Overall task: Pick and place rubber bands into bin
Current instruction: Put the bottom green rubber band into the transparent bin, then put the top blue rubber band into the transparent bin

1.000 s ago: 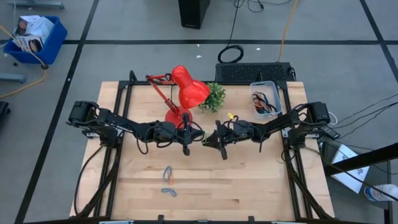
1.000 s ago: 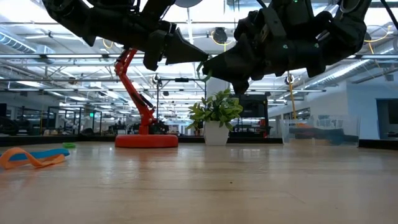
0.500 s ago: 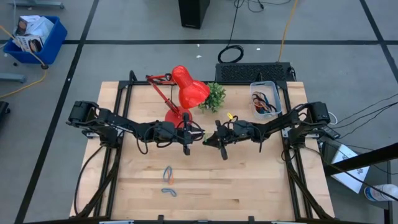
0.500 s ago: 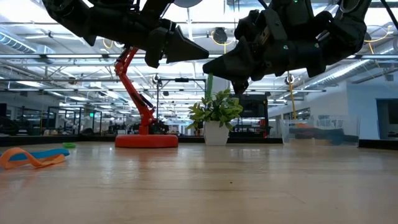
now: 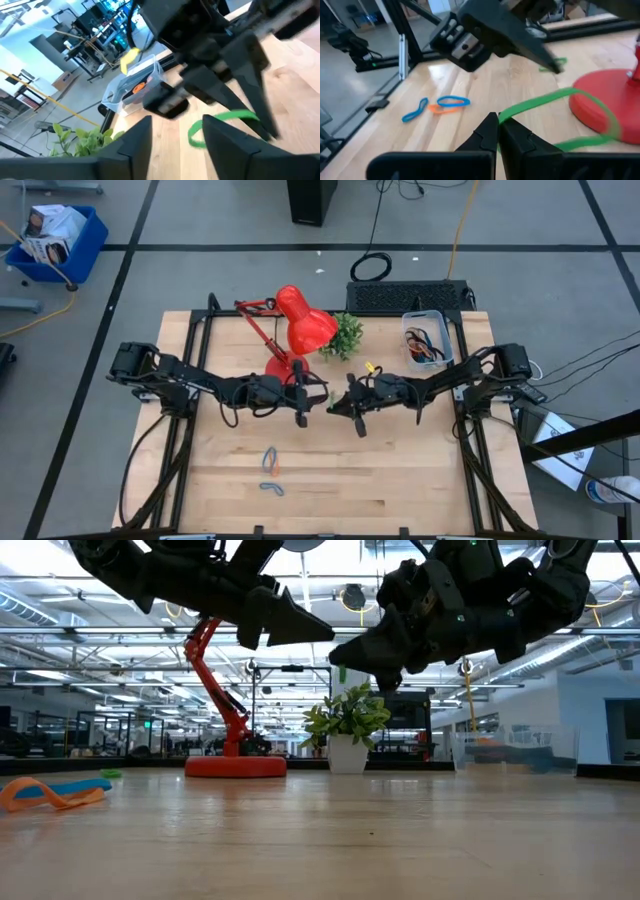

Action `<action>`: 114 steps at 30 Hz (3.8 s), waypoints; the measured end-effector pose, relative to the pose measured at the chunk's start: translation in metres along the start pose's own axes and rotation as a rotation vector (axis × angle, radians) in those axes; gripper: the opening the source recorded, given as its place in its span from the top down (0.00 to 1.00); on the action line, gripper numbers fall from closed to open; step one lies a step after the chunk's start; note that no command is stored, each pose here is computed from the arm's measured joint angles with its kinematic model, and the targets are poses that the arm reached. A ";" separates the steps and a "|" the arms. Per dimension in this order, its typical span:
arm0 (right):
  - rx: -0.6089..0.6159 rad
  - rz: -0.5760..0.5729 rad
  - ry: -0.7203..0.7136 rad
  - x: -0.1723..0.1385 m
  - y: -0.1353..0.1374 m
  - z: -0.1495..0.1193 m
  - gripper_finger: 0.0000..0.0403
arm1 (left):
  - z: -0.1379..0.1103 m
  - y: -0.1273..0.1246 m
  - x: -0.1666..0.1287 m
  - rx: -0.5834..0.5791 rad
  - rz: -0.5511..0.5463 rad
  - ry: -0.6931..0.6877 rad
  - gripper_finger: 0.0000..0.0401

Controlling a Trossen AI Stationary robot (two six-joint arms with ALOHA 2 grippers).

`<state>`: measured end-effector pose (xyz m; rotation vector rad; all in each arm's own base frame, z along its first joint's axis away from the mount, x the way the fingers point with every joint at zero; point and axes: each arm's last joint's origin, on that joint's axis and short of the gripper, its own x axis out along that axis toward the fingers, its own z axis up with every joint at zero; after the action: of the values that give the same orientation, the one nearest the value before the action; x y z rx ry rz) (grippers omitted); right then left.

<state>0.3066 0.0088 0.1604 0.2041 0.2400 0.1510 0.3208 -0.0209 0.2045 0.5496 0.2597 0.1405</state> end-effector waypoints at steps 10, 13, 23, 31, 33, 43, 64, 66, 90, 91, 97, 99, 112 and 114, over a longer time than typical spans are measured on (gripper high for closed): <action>-0.135 -0.424 0.091 -0.049 0.003 0.034 1.00 | -0.002 -0.001 0.000 -0.016 -0.010 0.018 0.41; -0.151 -0.631 0.085 -0.072 0.003 0.046 1.00 | -0.002 -0.001 0.000 -0.017 -0.011 0.019 0.41; -0.093 -1.145 0.101 -0.130 -0.010 0.056 1.00 | -0.002 -0.001 0.000 -0.015 -0.014 0.024 0.41; 0.091 -1.338 0.186 -0.158 -0.042 0.046 1.00 | -0.002 -0.001 0.000 -0.016 -0.015 0.025 0.41; 0.168 -1.329 0.226 -0.164 -0.051 0.042 1.00 | -0.002 -0.001 0.000 -0.017 -0.015 0.025 0.41; 0.358 -1.367 0.377 -0.178 -0.084 0.026 1.00 | -0.002 -0.001 0.000 -0.020 -0.015 0.025 0.41; 0.473 -1.305 0.536 -0.173 -0.107 0.006 0.94 | -0.002 -0.002 0.000 -0.041 -0.015 0.024 0.41; 0.478 -1.307 0.532 -0.173 -0.107 0.006 0.92 | -0.002 -0.001 0.000 -0.041 -0.015 0.024 0.41; 0.202 -0.837 0.185 -0.165 -0.059 0.058 0.58 | -0.024 -0.036 -0.015 -0.002 -0.228 0.327 0.41; 0.181 -0.808 0.159 -0.162 -0.055 0.061 0.58 | -0.026 -0.039 -0.017 -0.031 -0.243 0.361 0.41; 0.084 -0.683 0.098 -0.147 -0.040 0.068 0.58 | -0.013 -0.055 -0.033 -0.186 -0.427 0.535 0.41; 0.080 -0.672 0.105 -0.144 -0.039 0.067 0.58 | 0.000 -0.055 -0.036 -0.259 -0.481 0.592 0.41; 0.101 -0.678 0.230 -0.124 -0.049 0.050 0.58 | 0.011 -0.077 -0.067 -0.483 -0.555 0.924 0.41; 0.103 -0.679 0.243 -0.122 -0.050 0.047 0.58 | 0.009 -0.079 -0.070 -0.555 -0.516 0.976 0.41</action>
<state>0.2074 -0.0691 0.2215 0.1969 0.5457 -0.5142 0.2613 -0.1058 0.1844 -0.1925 1.2573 -0.0358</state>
